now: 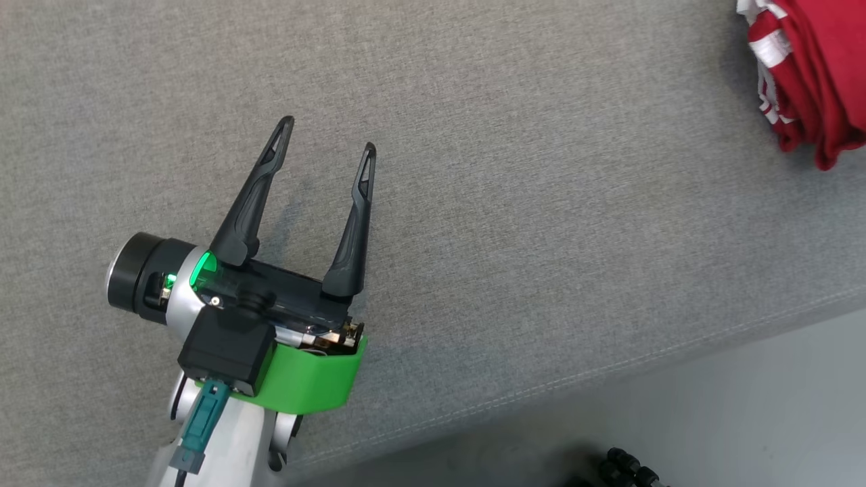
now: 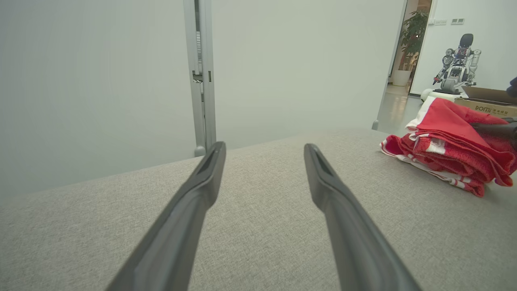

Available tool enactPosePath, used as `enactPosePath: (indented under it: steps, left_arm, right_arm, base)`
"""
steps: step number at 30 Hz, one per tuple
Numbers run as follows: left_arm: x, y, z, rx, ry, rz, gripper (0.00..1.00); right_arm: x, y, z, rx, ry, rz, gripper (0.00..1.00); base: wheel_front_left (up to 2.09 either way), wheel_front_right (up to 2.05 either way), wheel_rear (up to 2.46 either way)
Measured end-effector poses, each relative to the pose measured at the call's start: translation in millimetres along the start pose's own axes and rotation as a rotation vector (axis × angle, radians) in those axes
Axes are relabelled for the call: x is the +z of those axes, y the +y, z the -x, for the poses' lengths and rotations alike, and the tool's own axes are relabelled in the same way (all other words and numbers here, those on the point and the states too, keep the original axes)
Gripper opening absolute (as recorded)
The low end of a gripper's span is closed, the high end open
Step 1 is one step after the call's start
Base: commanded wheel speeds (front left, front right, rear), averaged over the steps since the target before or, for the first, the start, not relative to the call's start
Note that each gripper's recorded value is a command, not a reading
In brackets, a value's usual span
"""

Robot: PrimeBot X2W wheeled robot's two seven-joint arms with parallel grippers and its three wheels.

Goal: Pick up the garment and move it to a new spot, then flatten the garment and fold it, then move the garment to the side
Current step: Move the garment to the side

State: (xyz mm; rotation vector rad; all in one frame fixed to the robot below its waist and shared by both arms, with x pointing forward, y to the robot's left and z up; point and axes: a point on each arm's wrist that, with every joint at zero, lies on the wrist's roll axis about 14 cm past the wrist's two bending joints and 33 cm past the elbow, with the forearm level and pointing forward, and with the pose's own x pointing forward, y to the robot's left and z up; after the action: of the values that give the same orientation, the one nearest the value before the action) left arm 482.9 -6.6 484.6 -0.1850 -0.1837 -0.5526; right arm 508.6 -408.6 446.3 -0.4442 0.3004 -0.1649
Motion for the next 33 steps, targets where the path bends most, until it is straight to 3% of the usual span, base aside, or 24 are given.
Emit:
enactPosePath:
  steps: [7, 8, 9, 10, 18, 23, 33]
  left_arm:
    - [-8, 13, 2, 0.026, 0.018, -0.014, 1.00]
    - [-9, 15, 3, 0.031, 0.021, -0.017, 1.00]
    - [-9, 16, 4, 0.035, 0.023, -0.020, 1.00]
    - [-8, 17, 5, 0.039, 0.024, -0.023, 1.00]
    - [6, 17, 8, 0.058, 0.010, -0.035, 1.00]
    - [7, 16, 18, 0.086, 0.038, -0.031, 1.00]
    - [-4, 31, 61, 0.266, 0.163, 0.081, 1.00]
  right_arm:
    - [-14, -6, -22, -0.013, 0.068, 0.076, 0.00]
    - [-18, -6, -22, -0.015, 0.084, 0.083, 0.42]
    - [-21, -6, -23, -0.016, 0.093, 0.089, 0.90]
    - [-21, -7, -24, -0.023, 0.096, 0.085, 1.00]
    - [7, -19, -25, -0.061, 0.038, 0.118, 1.00]
    - [48, 15, -24, -0.002, -0.089, 0.116, 1.00]
    - [83, 105, 17, 0.176, -0.220, -0.019, 1.00]
  base:
    - [0.00, 0.00, 0.00]
    - [0.00, 0.00, 0.00]
    - [0.00, 0.00, 0.00]
    - [0.00, 0.00, 0.00]
    - [0.00, 0.00, 0.00]
    - [0.00, 0.00, 0.00]
    - [0.00, 0.00, 0.00]
